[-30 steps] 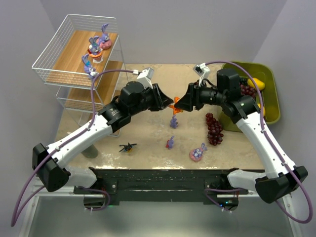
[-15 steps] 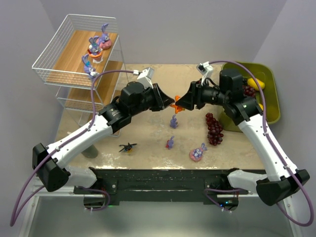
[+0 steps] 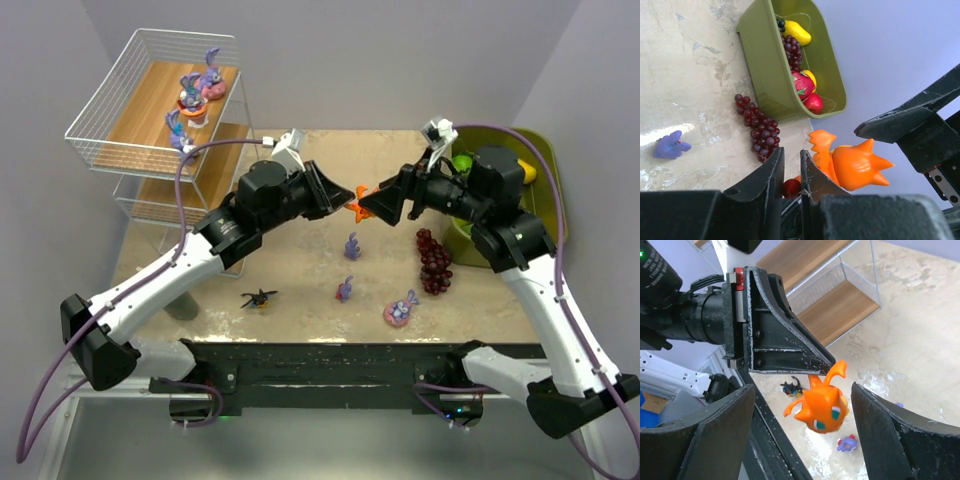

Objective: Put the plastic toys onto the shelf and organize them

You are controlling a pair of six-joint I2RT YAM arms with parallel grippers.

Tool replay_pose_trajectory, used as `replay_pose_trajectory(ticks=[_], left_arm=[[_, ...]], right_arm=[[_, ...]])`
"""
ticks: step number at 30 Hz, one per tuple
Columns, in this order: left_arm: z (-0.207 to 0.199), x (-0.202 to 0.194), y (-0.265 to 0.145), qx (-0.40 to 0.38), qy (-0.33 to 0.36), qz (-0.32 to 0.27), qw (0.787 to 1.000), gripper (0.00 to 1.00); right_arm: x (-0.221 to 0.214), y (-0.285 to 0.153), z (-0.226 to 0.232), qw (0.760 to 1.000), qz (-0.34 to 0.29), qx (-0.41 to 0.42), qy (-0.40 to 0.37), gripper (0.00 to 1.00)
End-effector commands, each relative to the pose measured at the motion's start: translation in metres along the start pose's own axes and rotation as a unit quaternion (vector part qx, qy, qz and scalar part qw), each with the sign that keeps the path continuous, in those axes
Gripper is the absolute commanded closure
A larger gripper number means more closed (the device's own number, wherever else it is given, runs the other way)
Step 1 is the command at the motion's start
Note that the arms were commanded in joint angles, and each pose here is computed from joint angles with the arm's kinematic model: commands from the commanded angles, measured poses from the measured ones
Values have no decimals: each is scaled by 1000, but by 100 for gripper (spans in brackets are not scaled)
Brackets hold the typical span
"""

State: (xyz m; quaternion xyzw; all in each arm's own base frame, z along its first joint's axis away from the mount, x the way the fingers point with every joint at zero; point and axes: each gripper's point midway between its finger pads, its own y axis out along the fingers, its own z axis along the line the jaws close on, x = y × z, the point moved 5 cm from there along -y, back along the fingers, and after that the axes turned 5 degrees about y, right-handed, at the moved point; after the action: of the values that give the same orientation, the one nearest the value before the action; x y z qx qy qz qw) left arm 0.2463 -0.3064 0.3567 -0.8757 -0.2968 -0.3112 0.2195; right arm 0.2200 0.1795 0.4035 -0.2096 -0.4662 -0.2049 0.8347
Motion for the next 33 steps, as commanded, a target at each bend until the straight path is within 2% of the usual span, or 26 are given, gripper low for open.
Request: replay_pose_trajectory(ticks=[1,6,11,18,25,33], left_arm=[[-48,42,-27,-79,-39,-76,993,100],[-64,53,-43,-115,-66,-94,987,100],[-88,68,-60,-174,-84,-113,975,100],[-97,72,-66,-200,-98,-115,968,100],[-100,74,-70,-206,-97,-117,967,100],[-101,76,-70,-208,-100,-119,966,100]], right_arm=[[20,-16,17,997,-62,11,-44,20],[52,-36,45,988,-141,36,-45,23],[60,-37,64,984,-137,97,-51,23],[65,-41,79,975,-144,147,-84,24],[68,-34,74,976,-141,143,-86,33],[64,-23,66,978,-123,143,-86,32]])
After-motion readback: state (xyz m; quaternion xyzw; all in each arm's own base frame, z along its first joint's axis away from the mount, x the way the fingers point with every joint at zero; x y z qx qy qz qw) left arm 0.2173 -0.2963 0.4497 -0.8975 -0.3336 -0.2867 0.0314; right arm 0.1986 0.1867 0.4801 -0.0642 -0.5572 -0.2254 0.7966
